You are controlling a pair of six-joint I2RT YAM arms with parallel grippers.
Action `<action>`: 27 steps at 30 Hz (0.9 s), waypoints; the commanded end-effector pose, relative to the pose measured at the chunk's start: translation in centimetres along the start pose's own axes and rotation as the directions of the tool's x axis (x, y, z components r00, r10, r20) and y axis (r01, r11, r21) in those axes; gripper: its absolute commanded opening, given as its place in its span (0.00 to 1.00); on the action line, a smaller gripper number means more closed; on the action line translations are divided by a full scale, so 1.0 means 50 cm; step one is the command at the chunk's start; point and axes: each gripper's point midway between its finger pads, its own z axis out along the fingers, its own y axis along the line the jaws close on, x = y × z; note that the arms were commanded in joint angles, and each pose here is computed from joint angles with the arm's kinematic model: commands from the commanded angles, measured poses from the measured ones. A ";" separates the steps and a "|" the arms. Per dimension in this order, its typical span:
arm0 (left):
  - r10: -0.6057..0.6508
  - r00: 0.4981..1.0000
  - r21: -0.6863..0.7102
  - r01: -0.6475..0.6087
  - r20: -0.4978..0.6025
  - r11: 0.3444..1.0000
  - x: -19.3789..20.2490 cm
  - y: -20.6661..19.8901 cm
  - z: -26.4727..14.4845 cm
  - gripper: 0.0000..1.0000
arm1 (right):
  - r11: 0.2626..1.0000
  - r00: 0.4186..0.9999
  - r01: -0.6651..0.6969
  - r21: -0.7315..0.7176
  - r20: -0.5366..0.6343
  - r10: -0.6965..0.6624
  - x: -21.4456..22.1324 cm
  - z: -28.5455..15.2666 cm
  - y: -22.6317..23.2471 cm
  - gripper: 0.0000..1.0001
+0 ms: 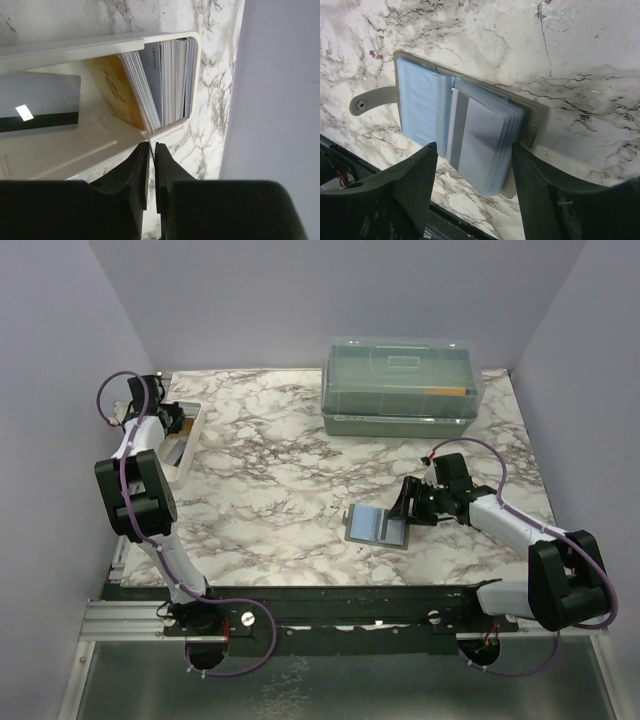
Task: Put the credit cards into the card holder
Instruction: Pick up the credit card from the storage box, then insert the credit card into the card holder.
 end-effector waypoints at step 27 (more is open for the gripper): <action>0.926 0.210 0.889 -0.275 -0.315 0.365 0.655 0.063 -0.570 0.00 | 0.920 0.995 0.073 -0.385 0.094 -0.039 -0.044 -0.108 0.184 0.75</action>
